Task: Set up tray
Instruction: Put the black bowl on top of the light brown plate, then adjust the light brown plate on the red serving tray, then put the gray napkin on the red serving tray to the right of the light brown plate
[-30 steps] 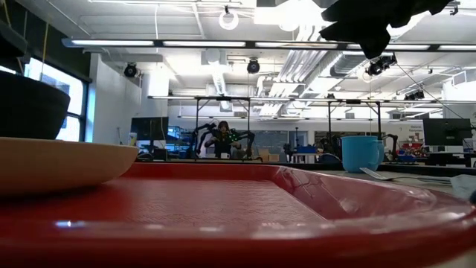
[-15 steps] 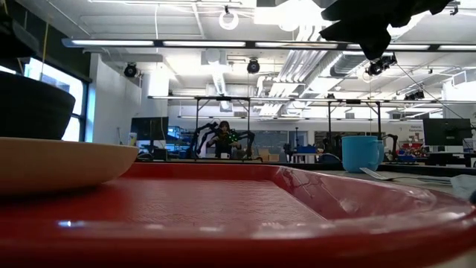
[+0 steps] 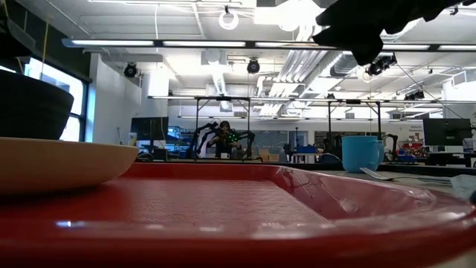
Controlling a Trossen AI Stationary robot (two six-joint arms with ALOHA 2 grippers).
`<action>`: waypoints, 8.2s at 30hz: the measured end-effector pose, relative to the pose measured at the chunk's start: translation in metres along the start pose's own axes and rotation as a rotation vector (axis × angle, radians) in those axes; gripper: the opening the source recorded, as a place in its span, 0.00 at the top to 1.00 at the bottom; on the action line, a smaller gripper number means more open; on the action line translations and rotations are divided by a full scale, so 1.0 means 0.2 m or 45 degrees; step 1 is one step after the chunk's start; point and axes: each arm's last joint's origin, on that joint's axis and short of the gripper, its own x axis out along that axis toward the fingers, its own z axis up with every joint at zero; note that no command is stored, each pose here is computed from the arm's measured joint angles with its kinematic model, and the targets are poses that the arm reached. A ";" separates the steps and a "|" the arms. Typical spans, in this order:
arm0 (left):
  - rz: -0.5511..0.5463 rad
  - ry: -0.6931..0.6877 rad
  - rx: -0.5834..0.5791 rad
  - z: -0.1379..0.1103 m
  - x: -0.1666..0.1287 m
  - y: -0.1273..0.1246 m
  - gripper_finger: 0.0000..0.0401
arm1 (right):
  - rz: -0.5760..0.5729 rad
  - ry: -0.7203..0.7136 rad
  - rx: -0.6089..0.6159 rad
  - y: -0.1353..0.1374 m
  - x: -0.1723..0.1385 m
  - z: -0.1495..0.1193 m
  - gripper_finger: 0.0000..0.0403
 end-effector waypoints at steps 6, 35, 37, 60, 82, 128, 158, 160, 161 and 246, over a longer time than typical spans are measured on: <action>-0.014 0.042 -0.001 -0.01 0.00 0.00 0.47 | 0.032 -0.043 -0.023 0.01 0.00 0.02 0.59; 0.631 -0.467 0.088 0.14 -0.92 0.03 0.44 | 0.018 -0.073 -0.088 0.04 0.20 0.02 0.59; 0.662 -0.443 0.046 0.16 -0.93 0.09 0.49 | 0.052 -0.042 -0.126 0.07 0.27 0.04 0.59; 0.414 0.048 -0.023 0.13 -0.40 1.04 0.94 | -0.164 0.384 -0.361 0.42 0.33 0.19 0.59; 0.273 0.096 -0.038 0.07 -0.12 1.11 0.84 | -0.198 0.373 -0.389 0.40 0.27 0.18 0.59; 0.042 0.136 0.132 0.06 -0.03 0.88 0.92 | -0.225 0.376 -0.370 0.39 0.27 0.17 0.59; 0.309 -0.514 0.275 0.22 -0.46 0.80 0.78 | -0.575 0.494 -0.154 0.28 0.16 0.11 0.59; 0.271 -0.708 0.321 0.20 -0.51 0.79 0.80 | -0.574 0.526 -0.118 0.27 0.16 0.08 0.59; 0.245 -0.782 0.338 0.19 -0.53 0.78 0.82 | -0.565 0.548 -0.112 0.26 0.16 0.05 0.59; 0.102 -1.646 0.461 0.06 -0.53 0.79 0.86 | 0.008 1.764 -0.670 0.36 -0.27 -0.50 0.59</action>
